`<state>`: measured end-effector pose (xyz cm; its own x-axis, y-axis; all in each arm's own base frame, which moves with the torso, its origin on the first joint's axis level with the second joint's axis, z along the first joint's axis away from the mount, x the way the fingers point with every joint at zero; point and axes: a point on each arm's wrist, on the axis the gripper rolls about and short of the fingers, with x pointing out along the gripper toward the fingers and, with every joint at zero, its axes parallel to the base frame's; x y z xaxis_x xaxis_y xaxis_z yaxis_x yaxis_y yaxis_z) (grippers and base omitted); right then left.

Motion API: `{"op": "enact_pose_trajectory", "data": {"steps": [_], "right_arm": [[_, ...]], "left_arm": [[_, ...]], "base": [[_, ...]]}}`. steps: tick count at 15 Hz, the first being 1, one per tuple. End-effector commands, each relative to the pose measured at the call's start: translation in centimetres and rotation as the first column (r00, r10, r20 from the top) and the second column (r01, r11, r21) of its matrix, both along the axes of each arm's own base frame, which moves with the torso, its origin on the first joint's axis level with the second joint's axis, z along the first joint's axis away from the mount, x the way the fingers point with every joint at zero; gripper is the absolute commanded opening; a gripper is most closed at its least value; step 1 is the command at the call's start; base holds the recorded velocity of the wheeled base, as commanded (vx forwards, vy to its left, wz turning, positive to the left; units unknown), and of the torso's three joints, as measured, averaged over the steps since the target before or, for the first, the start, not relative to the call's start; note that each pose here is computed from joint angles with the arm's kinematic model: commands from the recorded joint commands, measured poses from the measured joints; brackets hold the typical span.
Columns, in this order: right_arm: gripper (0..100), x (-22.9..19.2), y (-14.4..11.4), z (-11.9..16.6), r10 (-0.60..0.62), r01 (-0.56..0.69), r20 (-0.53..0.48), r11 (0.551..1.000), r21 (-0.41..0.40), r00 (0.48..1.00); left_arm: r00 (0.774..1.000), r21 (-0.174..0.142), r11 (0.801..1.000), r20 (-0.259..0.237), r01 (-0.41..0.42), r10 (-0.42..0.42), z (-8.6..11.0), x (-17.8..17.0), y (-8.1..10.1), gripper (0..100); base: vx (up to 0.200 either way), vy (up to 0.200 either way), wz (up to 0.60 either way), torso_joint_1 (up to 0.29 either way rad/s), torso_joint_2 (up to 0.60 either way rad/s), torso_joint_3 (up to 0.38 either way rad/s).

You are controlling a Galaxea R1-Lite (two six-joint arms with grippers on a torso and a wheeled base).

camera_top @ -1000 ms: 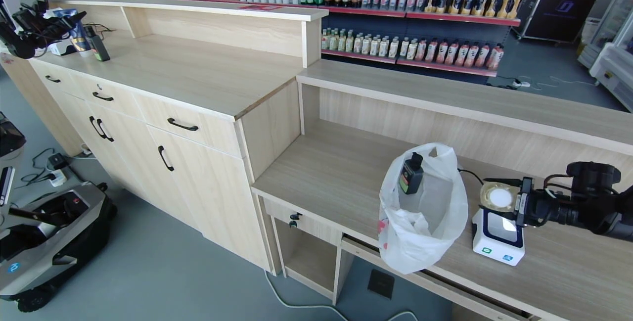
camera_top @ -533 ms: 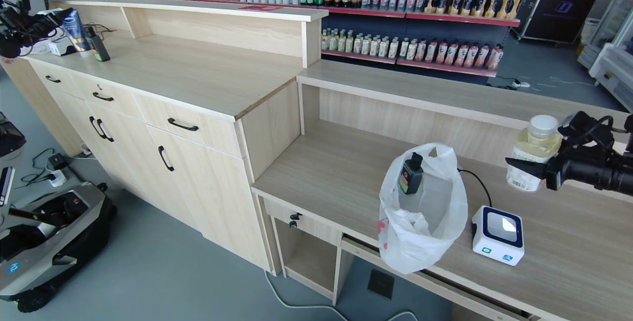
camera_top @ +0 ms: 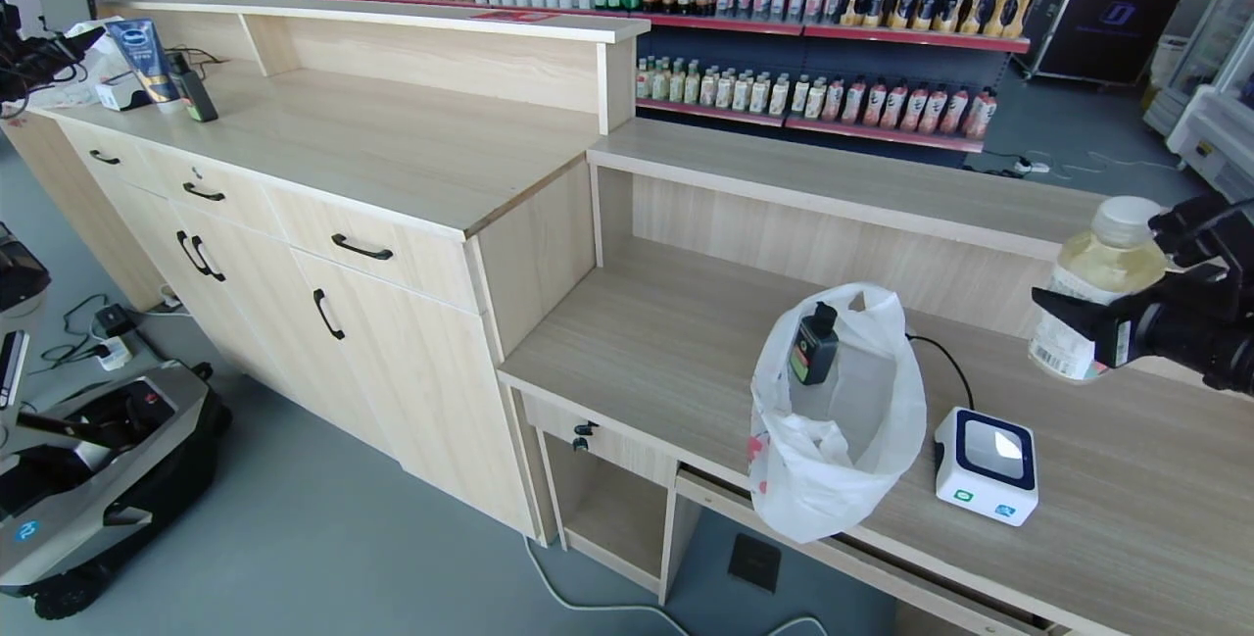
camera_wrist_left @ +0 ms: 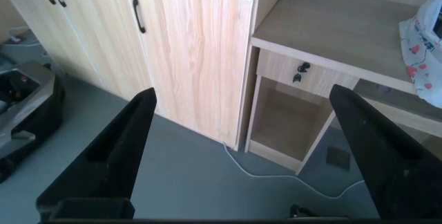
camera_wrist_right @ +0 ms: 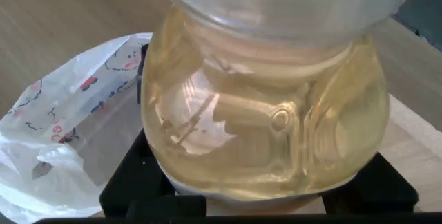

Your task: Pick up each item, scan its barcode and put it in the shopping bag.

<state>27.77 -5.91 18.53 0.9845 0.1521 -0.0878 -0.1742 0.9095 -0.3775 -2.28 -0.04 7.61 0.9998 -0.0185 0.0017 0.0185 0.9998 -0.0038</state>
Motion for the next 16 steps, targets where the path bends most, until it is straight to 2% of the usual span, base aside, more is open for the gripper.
{"op": "enact_pose_trajectory", "data": {"steps": [1, 4, 6, 8, 11, 12, 14, 16], "right_arm": [[0, 0.1, 2.0, -0.3, 0.028, -0.028, 0.03, 1.0, -0.007, 0.999], [0, 1.8, 6.0, -0.5, -0.059, 0.062, 0.154, 0.998, -0.014, 0.986], [0, 1.7, 7.5, -0.8, -0.055, 0.06, 0.183, 0.998, -0.025, 0.982], [0, 1.4, 8.1, -0.6, -0.029, 0.046, 0.218, 0.996, -0.073, 0.976], [0, 1.1, 8.0, -1.8, -0.022, 0.053, 0.183, 0.985, -0.165, 0.983], [0, 0.9, 8.2, -1.8, -0.003, 0.035, 0.184, 0.984, -0.172, 0.983], [0, 1.0, 8.9, -2.0, 0.032, 0.001, 0.185, 0.984, -0.177, 0.982], [0, 2.1, 9.3, -3.9, 0.055, -0.032, 0.131, 0.984, -0.175, 0.99]], "left_arm": [[1.0, -0.001, 1.0, 0.0, 0.0, 0.0, 0.0, 0.0, 0.0, 100], [1.0, -0.001, 1.0, 0.0, 0.0, 0.0, 0.0, 0.0, 0.0, 100], [1.0, -0.001, 1.0, 0.0, 0.0, 0.0, 0.0, 0.0, 0.0, 100], [1.0, -0.001, 1.0, 0.0, 0.0, 0.0, 0.0, 0.0, 0.0, 100], [1.0, -0.001, 1.0, 0.0, 0.0, 0.0, 0.0, 0.0, 0.0, 100], [1.0, -0.001, 1.0, 0.0, 0.0, 0.0, 0.0, 0.0, 0.0, 100], [1.0, -0.001, 1.0, 0.0, 0.0, 0.0, 0.0, 0.0, 0.0, 100], [1.0, -0.001, 1.0, 0.0, 0.0, 0.0, 0.0, 0.0, 0.0, 100]], "base": [[0.0, 0.0, 0.0, 0.0, 0.0, 0.0], [0.0, 0.0, 0.0, 0.0, 0.0, 0.0], [0.0, 0.0, 0.0, 0.0, 0.0, 0.0], [0.0, 0.0, 0.0, 0.0, 0.0, 0.0], [0.0, 0.0, 0.0, 0.0, 0.0, 0.0], [0.0, 0.0, 0.0, 0.0, 0.0, 0.0], [0.0, 0.0, 0.6, 0.005, 0.0, 0.0], [0.0, 0.0, 0.6, -0.002, 0.0, 0.009]]}}
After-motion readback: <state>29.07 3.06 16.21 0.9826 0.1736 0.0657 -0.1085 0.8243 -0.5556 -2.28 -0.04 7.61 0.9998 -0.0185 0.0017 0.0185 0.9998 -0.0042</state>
